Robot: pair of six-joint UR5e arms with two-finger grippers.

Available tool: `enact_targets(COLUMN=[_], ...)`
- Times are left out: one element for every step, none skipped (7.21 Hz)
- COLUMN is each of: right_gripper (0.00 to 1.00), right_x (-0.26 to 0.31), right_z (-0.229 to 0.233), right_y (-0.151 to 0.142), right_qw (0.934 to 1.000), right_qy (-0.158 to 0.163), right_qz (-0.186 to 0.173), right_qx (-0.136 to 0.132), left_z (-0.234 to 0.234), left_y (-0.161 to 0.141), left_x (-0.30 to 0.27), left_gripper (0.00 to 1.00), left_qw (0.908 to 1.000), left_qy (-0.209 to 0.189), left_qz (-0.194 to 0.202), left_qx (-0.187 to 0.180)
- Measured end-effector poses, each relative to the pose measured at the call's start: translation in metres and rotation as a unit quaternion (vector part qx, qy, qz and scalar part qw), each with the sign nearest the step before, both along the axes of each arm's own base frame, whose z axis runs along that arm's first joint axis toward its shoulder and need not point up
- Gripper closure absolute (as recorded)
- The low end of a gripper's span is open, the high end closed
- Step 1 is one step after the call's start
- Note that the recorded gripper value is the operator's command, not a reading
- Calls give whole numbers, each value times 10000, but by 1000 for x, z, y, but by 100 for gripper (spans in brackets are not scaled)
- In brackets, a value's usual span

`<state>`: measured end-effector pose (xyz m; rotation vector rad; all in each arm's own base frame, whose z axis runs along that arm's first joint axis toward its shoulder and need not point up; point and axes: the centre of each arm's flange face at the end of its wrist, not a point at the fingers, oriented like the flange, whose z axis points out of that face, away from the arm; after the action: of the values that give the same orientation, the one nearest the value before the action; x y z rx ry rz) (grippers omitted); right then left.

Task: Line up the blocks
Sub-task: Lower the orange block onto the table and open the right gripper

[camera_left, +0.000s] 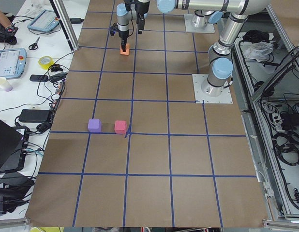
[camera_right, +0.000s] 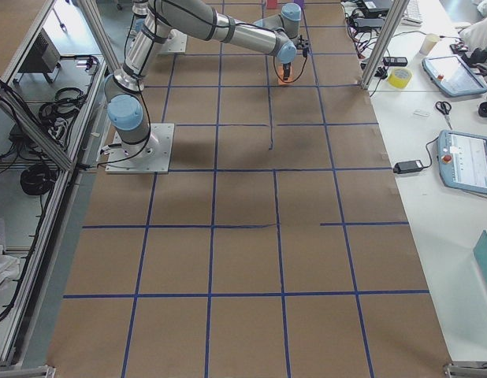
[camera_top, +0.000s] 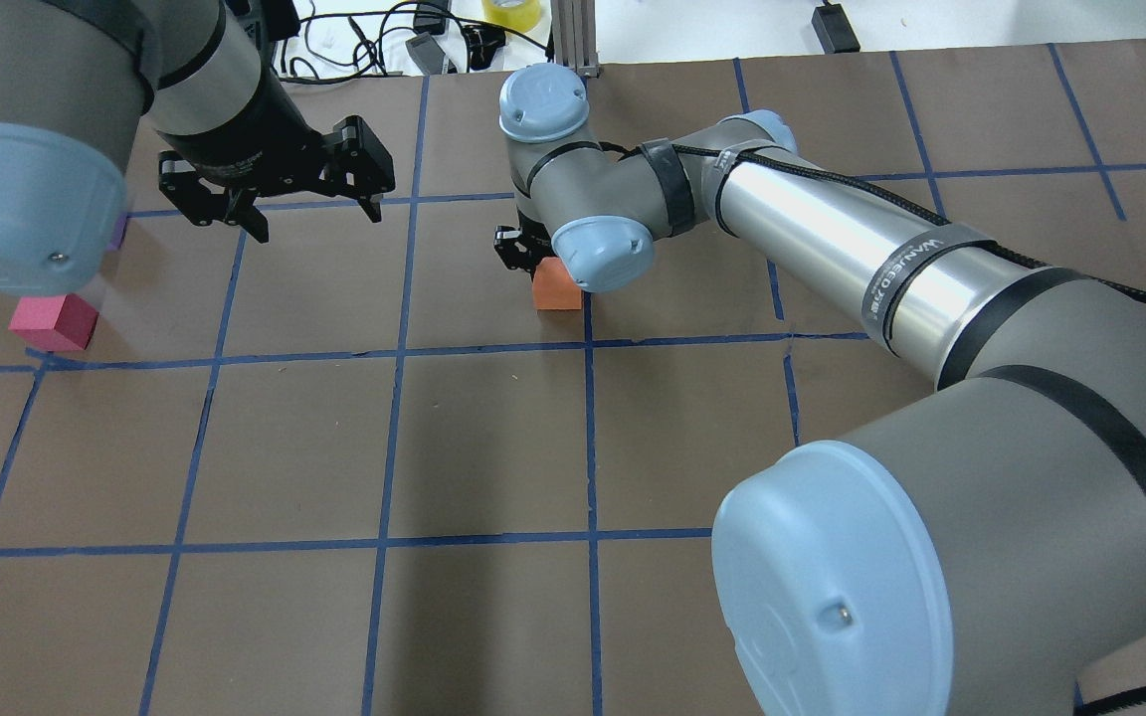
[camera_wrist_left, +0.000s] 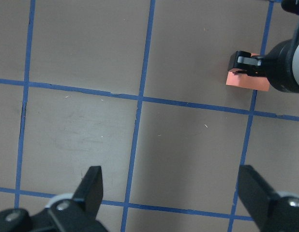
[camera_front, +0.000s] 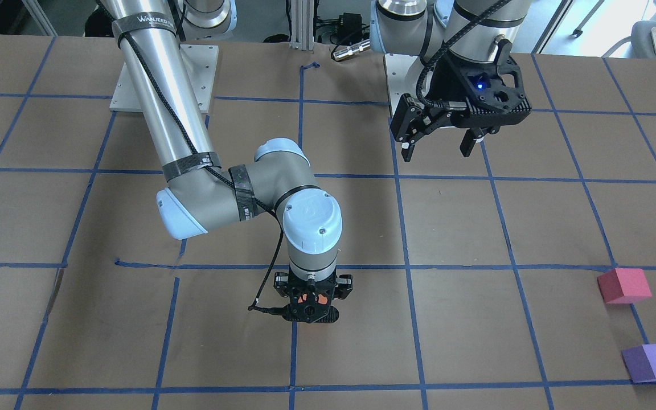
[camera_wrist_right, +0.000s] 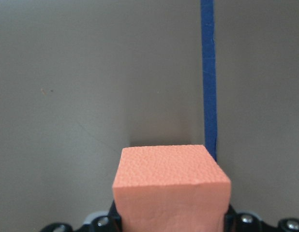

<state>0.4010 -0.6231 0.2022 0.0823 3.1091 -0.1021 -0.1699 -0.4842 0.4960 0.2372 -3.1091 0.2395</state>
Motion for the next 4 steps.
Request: enact_targets(right_gripper=[36,10,0,0], right_x=[0,-1,-1,-1], right_z=[-2,-3,-5,-6], right_y=[0,0,-1,-1], right_qw=[10000,10000,10000,10000], right_qy=[21,44,55,53], right_qz=[14,21,23,11], right_qx=[1,-8,-15,-12], left_z=[-1,-3,-3,-4], left_y=[-1,-2,-2,-2], left_x=[0,0,0,0], left_gripper=[0,0,0,0], left_qw=[10000,10000,10000,10000], left_qy=[1,2,2,0], left_qz=[0,-1,-1,-1], left_qx=[13,25,24,39])
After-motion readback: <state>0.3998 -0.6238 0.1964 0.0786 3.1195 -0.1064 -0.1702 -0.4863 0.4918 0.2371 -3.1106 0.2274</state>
